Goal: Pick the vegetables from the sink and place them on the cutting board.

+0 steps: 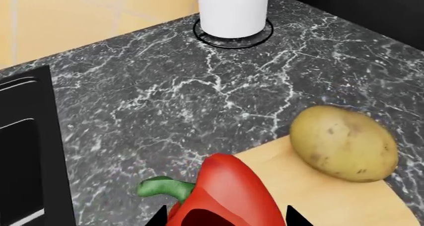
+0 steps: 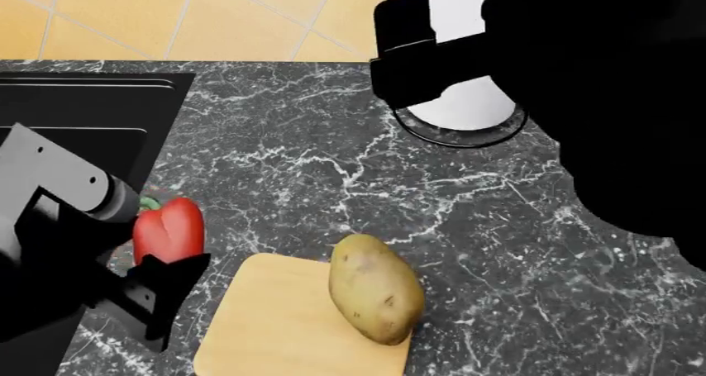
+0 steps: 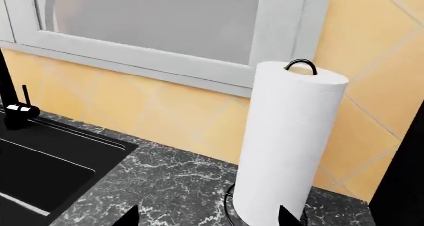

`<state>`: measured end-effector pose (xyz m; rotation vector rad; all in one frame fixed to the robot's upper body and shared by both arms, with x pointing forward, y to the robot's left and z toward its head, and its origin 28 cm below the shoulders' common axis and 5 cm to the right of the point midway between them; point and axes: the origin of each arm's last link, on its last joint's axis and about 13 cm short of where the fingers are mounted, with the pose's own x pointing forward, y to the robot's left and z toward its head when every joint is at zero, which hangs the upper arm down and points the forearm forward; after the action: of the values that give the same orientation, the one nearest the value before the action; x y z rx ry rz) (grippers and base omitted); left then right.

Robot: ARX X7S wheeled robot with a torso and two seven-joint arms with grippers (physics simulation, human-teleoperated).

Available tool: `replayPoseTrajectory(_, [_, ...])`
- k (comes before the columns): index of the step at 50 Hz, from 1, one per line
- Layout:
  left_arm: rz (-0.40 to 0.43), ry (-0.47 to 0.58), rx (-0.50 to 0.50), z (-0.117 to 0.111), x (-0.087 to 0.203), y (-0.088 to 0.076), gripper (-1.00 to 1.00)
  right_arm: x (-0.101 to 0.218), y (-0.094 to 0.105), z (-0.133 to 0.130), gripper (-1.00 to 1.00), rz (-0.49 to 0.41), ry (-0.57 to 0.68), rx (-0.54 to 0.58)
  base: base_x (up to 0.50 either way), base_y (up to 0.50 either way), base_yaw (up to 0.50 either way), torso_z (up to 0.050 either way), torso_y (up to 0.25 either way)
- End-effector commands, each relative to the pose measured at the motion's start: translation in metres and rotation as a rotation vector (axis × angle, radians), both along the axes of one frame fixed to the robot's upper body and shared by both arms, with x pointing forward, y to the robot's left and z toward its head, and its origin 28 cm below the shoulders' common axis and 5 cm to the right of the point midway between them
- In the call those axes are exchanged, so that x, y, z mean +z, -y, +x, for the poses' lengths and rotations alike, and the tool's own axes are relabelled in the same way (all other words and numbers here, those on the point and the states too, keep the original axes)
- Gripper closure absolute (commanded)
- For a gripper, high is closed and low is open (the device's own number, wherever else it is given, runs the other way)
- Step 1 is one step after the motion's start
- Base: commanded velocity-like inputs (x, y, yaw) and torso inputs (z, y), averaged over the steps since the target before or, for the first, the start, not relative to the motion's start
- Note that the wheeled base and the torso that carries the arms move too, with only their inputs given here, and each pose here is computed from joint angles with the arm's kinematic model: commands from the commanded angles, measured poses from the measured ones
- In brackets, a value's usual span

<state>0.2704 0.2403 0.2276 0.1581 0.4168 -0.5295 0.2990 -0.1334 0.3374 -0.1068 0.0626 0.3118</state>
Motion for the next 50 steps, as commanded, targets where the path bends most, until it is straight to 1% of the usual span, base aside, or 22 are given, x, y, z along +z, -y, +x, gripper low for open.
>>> replayPoseTrajectory(1, [-0.008, -0.024, -0.066, 0.005, -0.007, 0.019, 1.00, 0.007, 0.011, -0.015, -1.00, 0.028, 0.099, -0.079, 0.00, 0.00, 0.00, 0.000, 0.000])
replayPoseTrajectory(4, [0.012, -0.038, -0.103, 0.007, -0.010, 0.027, 1.00, 0.004, 0.013, -0.020, -1.00, 0.033, 0.091, -0.081, 0.00, 0.00, 0.00, 0.000, 0.000])
replayPoseTrajectory(6, [0.028, -0.053, -0.109, 0.008, -0.014, 0.031, 1.00, 0.004, 0.013, -0.022, -1.00, 0.080, 0.075, -0.066, 0.00, 0.00, 0.00, 0.000, 0.000])
replayPoseTrajectory(7, [0.065, -0.077, -0.134, 0.007, -0.020, 0.032, 1.00, 0.002, 0.013, -0.023, -1.00, 0.055, 0.075, -0.069, 0.00, 0.00, 0.00, 0.000, 0.000])
replayPoseTrajectory(10, [0.064, -0.069, -0.133, 0.009, -0.017, 0.035, 1.00, 0.000, 0.013, -0.026, -1.00, 0.064, 0.072, -0.062, 0.00, 0.00, 0.00, 0.000, 0.000])
replayPoseTrajectory(11, [0.067, -0.066, -0.138, 0.010, -0.017, 0.039, 1.00, -0.002, 0.014, -0.025, -1.00, 0.067, 0.070, -0.063, 0.00, 0.00, 0.00, 0.000, 0.000])
replayPoseTrajectory(14, [0.076, -0.063, -0.148, 0.010, -0.014, 0.040, 1.00, -0.004, 0.014, -0.026, -1.00, 0.069, 0.062, -0.059, 0.00, 0.00, 0.00, 0.000, 0.000])
replayPoseTrajectory(15, [0.080, -0.064, -0.152, 0.012, -0.015, 0.043, 1.00, -0.004, 0.014, -0.027, -1.00, 0.074, 0.063, -0.057, 0.00, 0.00, 0.00, 0.000, 0.000])
replayPoseTrajectory(20, [0.082, -0.072, -0.166, 0.015, -0.020, 0.049, 1.00, -0.009, 0.016, -0.029, -1.00, 0.075, 0.049, -0.062, 0.00, 0.00, 0.00, 0.000, 0.000])
replayPoseTrajectory(27, [0.072, -0.074, -0.174, 0.018, -0.020, 0.052, 1.00, -0.015, 0.017, -0.027, -1.00, 0.082, 0.034, -0.061, 0.00, 0.00, 0.00, 0.000, 0.000])
replayPoseTrajectory(30, [0.079, -0.094, -0.196, 0.017, -0.024, 0.055, 1.00, -0.016, 0.017, -0.026, -1.00, 0.088, 0.034, -0.057, 0.00, 0.00, 0.00, 0.000, 0.000])
replayPoseTrajectory(36, [0.069, -0.105, -0.202, 0.020, -0.032, 0.059, 1.00, -0.019, 0.015, -0.026, -1.00, 0.094, 0.025, -0.042, 0.00, 0.00, 0.00, 0.000, 0.002])
replayPoseTrajectory(43, [0.076, -0.115, -0.204, 0.022, -0.035, 0.062, 1.00, -0.019, 0.016, -0.026, -1.00, 0.093, 0.024, -0.041, 0.00, 0.00, 0.00, 0.000, 0.000])
replayPoseTrajectory(44, [0.077, -0.117, -0.205, 0.020, -0.036, 0.060, 1.00, -0.019, 0.016, -0.027, -1.00, 0.092, 0.022, -0.040, 0.00, 0.00, 0.00, 0.000, 0.000])
replayPoseTrajectory(50, [0.089, -0.124, -0.196, 0.023, -0.039, 0.060, 1.00, -0.022, 0.015, -0.026, -1.00, 0.094, 0.005, -0.034, 0.00, 0.00, 0.00, 0.000, 0.000])
